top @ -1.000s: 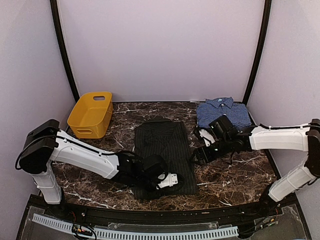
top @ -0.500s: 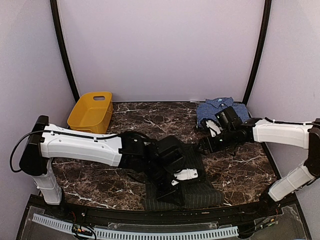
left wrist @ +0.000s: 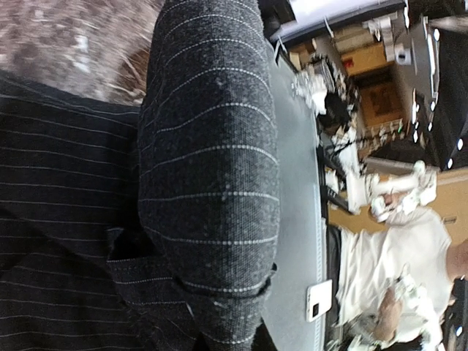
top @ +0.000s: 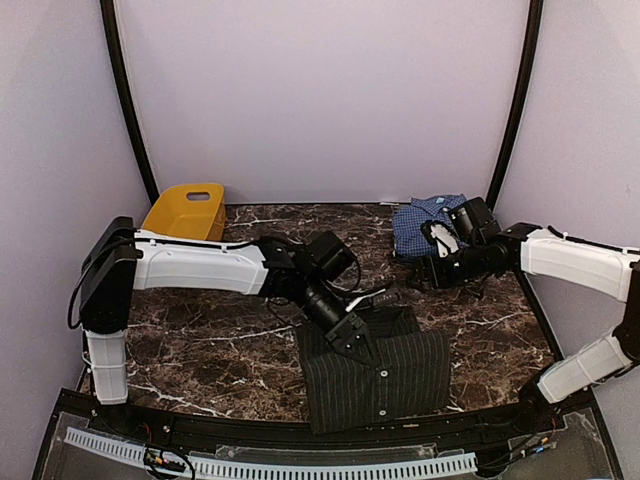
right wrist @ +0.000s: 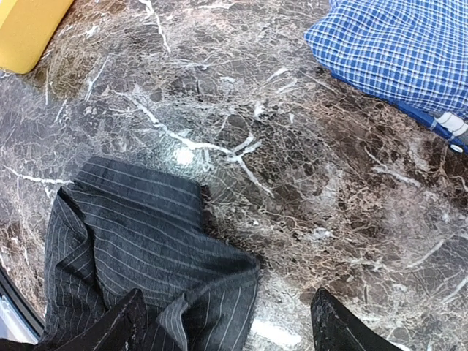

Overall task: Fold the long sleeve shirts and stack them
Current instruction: Fold the 2/3-rectangle-folded shirt at the center of the board.

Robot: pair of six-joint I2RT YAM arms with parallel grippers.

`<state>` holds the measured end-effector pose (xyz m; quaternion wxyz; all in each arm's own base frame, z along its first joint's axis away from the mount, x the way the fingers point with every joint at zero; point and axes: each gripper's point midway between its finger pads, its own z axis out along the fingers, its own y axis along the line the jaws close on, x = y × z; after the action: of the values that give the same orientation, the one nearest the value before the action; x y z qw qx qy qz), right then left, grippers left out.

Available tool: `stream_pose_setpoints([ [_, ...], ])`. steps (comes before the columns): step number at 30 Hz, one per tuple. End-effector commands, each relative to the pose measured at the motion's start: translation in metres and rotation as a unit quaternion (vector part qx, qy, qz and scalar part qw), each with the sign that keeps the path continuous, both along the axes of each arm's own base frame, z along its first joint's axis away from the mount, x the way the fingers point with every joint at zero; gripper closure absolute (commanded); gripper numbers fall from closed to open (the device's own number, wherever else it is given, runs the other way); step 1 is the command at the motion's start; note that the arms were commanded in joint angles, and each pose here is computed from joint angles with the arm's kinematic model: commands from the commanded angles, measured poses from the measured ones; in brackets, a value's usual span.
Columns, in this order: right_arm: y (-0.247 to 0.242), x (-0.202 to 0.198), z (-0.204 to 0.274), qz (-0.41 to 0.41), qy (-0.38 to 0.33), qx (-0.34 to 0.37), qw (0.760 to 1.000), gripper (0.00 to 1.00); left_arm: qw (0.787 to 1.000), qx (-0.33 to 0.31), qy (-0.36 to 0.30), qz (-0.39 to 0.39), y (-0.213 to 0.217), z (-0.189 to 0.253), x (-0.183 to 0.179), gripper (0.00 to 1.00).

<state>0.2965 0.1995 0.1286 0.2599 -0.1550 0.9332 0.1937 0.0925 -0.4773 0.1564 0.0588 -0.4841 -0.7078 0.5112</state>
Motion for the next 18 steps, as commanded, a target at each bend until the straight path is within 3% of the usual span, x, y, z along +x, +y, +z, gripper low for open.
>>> stream_pose_setpoints([
  [1, -0.005, 0.006, 0.009, -0.009, -0.015, -0.005, 1.0, 0.26, 0.997, -0.039, 0.057, 0.025, -0.007, 0.01, 0.03, 1.0],
  [13, -0.007, 0.001, -0.001, -0.008, -0.006, -0.004, 1.0, 0.26, 0.991, -0.037, 0.097, 0.084, 0.014, -0.034, 0.108, 0.95],
  [18, 0.005, -0.007, 0.009, 0.022, -0.016, 0.036, 0.999, 0.24, 0.989, -0.049, 0.105, 0.093, 0.015, -0.042, 0.124, 0.93],
])
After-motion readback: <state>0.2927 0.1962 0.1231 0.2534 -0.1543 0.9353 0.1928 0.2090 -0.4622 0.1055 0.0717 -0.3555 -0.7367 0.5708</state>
